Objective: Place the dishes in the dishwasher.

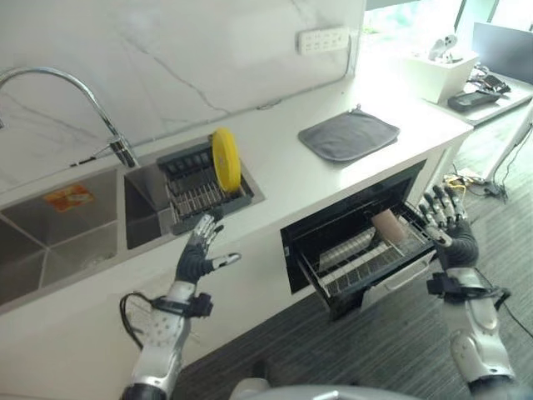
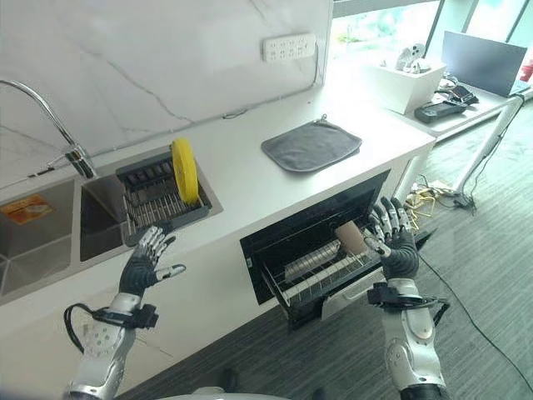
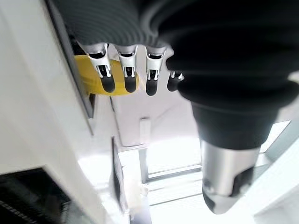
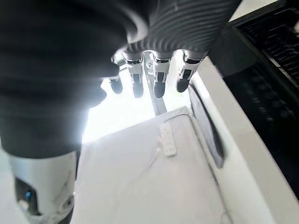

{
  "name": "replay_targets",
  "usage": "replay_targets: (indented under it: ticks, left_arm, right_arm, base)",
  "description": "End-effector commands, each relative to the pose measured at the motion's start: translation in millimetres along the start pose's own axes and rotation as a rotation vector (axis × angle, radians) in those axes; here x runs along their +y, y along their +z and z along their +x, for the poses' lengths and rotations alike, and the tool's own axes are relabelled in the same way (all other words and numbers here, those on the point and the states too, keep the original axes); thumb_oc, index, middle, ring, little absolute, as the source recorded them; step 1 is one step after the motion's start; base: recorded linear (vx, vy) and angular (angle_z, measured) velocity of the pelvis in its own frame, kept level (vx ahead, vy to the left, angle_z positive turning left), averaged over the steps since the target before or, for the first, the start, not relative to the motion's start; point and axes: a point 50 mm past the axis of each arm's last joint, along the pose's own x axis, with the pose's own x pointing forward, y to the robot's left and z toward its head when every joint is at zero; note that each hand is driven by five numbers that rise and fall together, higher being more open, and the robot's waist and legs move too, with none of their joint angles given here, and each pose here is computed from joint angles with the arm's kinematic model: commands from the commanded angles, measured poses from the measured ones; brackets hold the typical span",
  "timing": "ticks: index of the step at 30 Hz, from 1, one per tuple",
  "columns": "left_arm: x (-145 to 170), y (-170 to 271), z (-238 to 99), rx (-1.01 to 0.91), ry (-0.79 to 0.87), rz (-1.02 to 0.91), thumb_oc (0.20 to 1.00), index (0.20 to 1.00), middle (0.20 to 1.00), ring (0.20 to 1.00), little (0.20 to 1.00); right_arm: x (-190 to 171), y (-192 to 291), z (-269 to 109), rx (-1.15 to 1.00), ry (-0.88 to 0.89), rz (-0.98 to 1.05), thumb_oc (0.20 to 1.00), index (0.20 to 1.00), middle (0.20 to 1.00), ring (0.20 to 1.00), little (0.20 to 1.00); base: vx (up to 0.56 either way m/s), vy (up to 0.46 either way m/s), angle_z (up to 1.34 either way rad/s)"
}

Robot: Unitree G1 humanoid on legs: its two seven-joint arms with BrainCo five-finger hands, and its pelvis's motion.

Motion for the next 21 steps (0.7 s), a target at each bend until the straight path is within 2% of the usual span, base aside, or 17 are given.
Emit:
replay_targets:
  ticks: [1,11,21]
  left_arm:
    - [10,18,11,-0.100,-0.003,0.043,1.000,1.000,1.000,1.000,1.000]
    - [12,13,0,-0.042,0.010,0.060,1.000,1.000,1.000,1.000,1.000]
    - [9,18,7,-0.071,-0.023,0.075,1.000,1.000,1.000,1.000,1.000]
  right_arm:
    - [9,25,13,-0.160,0.056,0.033,1.000,1.000,1.000,1.000,1.000]
    - [15,21,16,-0.141,0.071,0.042,1.000,1.000,1.000,1.000,1.000]
    - [42,37,37,-0.148,0.286,-0.095,1.000,1.000,1.000,1.000,1.000]
  base:
    - [0.04,0.025,-0.20]
    - [0.02,0.011,0.04]
    - [0.01,0.021,0.10]
